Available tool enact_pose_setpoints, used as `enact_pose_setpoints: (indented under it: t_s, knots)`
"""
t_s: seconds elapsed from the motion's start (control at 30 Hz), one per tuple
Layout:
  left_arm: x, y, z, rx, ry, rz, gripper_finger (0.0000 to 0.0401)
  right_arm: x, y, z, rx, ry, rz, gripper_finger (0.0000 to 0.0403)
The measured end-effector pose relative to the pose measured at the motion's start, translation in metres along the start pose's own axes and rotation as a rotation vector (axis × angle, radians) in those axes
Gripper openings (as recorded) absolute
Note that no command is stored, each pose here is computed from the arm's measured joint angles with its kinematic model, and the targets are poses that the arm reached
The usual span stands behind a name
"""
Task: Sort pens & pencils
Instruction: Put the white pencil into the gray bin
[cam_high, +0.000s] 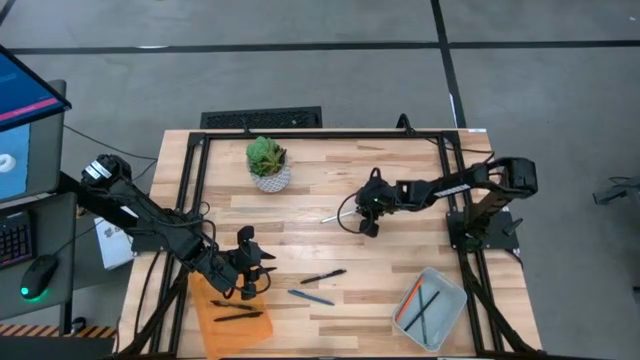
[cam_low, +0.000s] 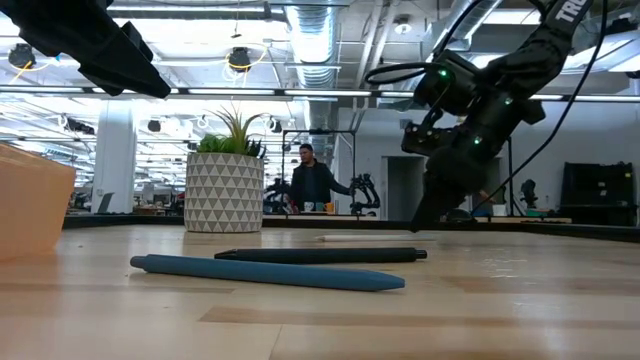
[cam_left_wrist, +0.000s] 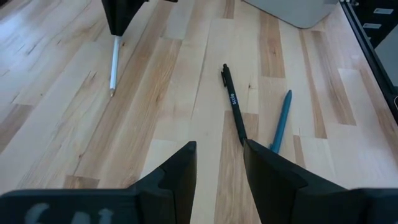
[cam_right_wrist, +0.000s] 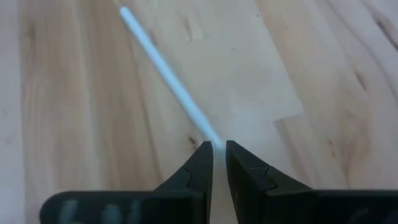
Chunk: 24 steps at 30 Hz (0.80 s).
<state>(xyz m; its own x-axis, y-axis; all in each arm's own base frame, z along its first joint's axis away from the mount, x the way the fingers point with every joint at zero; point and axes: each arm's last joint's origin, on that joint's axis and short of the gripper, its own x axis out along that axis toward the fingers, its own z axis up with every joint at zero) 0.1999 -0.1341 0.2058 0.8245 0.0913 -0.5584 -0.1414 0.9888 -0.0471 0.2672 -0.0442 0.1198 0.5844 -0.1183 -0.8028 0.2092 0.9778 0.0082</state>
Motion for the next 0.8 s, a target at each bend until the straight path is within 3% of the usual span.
enact_pose_setpoints:
  t_s: [0.47,0.8]
  knots:
    - [0.000,0.000,0.000,0.000,0.000,0.000,0.0123,0.026,0.002,-0.003,0.001,-0.016,-0.004,0.0067]
    - [0.006,-0.002,-0.005,0.014,0.024,0.011,0.0123,0.032,0.013,-0.002,-0.001,-0.071,0.120,0.0067]
